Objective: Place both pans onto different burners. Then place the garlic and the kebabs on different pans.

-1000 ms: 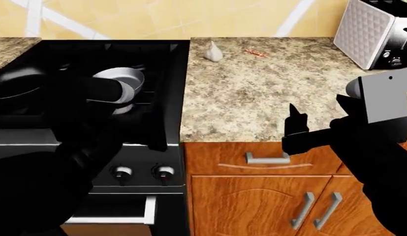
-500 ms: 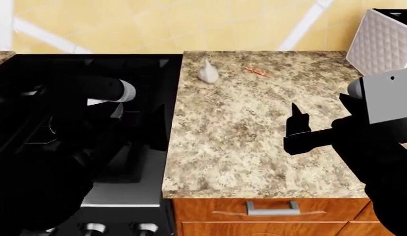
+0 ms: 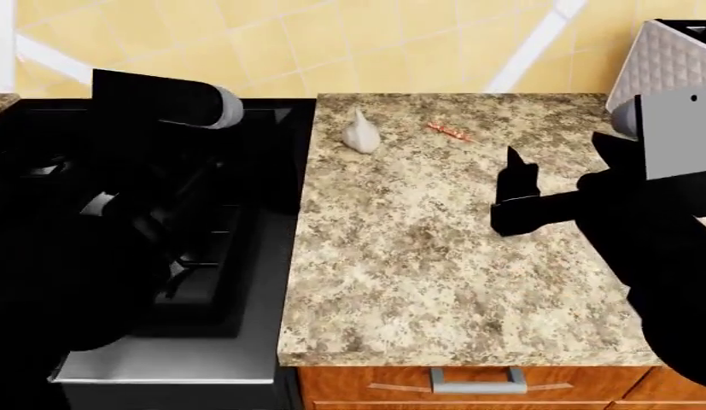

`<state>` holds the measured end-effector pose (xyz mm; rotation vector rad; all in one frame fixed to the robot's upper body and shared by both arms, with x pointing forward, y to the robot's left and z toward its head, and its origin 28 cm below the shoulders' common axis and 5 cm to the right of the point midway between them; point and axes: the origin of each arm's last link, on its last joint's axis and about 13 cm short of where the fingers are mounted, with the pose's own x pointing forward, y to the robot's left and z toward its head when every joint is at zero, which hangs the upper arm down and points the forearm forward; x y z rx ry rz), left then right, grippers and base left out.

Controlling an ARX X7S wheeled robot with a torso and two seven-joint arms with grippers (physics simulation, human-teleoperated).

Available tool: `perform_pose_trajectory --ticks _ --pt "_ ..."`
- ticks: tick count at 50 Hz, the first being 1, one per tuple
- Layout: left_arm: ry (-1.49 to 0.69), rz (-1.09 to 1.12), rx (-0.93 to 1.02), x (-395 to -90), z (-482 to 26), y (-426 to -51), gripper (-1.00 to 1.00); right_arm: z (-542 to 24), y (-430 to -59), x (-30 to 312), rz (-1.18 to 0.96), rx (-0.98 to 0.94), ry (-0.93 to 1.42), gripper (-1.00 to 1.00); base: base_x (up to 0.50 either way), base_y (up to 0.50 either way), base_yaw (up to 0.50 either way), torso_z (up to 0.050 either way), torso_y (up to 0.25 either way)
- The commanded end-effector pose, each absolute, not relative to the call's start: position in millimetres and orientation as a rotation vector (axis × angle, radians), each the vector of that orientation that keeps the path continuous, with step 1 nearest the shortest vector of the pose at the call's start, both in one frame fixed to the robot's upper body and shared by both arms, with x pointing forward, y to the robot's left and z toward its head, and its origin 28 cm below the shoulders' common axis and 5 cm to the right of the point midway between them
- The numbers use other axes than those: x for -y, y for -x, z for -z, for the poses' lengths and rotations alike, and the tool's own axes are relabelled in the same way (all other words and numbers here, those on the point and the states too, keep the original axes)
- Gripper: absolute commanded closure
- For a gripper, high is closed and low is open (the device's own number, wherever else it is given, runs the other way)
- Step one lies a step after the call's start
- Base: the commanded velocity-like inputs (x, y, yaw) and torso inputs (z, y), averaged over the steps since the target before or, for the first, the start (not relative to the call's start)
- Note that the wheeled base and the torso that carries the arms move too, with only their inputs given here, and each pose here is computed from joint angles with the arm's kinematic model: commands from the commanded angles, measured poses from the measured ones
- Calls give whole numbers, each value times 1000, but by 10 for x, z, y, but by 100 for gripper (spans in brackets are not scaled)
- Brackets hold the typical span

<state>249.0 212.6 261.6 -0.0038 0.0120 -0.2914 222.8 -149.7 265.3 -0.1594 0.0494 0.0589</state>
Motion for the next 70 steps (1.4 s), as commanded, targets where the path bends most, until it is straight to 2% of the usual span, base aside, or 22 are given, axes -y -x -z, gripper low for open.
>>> perform_pose_trajectory --ticks 1,22,61,70 --pt "-35 292 -145 -2126 -2745 -2535 -100 -2787 -2282 1529 -78 -120 214 -100 0 0 0 0 0" --pt "-148 344 -164 -2019 -3221 -3038 -100 -3150 -2702 1537 -102 -181 272 -100 0 0 0 0 0" --pt "-160 336 -160 -1996 -3254 -3054 -100 -3189 -2725 1529 -113 -172 284 -100 251 -35 0 0 0" --pt "-156 353 -206 -1953 -3214 -3180 -100 -3190 -2777 1519 -126 -196 285 -100 105 0 0 0 0"
